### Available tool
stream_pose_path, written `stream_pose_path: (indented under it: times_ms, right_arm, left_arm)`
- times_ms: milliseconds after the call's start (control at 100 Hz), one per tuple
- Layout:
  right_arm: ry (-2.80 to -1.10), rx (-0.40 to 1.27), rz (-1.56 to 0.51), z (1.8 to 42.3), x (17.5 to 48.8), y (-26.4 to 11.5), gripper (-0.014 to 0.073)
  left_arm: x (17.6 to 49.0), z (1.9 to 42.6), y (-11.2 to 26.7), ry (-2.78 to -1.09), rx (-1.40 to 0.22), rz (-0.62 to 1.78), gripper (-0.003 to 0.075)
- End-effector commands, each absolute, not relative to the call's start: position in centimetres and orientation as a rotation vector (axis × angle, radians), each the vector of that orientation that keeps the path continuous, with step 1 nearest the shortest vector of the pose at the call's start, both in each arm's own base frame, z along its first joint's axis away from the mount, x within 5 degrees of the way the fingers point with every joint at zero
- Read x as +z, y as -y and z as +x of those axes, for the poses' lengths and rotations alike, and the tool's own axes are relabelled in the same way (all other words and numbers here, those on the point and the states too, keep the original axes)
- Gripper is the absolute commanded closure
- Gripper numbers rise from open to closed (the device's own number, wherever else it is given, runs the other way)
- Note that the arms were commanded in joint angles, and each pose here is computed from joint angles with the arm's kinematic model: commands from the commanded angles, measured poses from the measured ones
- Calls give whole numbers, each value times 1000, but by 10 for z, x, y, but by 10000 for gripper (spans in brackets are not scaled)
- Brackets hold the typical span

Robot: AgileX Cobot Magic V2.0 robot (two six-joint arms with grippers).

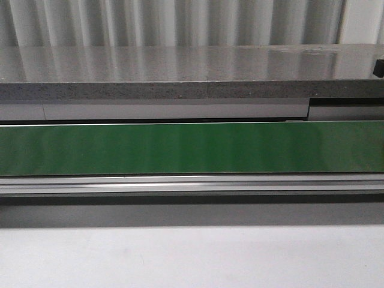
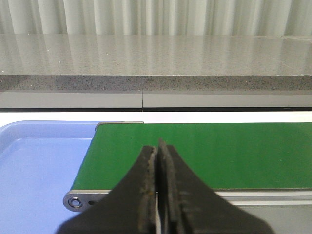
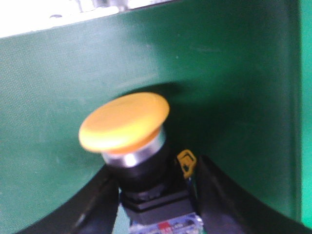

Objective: Move button from right to left
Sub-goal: 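Lift the button with the right gripper and set it on the belt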

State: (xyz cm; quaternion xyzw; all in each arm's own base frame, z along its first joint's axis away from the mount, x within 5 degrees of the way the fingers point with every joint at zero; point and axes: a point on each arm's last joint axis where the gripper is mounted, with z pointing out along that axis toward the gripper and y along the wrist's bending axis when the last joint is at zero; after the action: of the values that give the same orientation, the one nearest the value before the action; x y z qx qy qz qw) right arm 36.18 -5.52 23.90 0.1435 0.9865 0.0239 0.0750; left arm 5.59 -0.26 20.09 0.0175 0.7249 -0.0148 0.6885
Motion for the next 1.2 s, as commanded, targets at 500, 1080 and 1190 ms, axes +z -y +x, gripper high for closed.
stream_pose_path:
  times_ms: [500,1080,1190]
  right_arm:
    - [-2718,48,3,330,328,33,627]
    - [-2374,87,-165,212,366,-15,661]
    - [-2308,89,-176,184,360,-17,661]
  left_arm:
    - [202,54,3,-1532,-42,36,740]
    - [202,54,3,-1532,-42,36,740]
    - [202,54,3,-1532,-42,36,740]
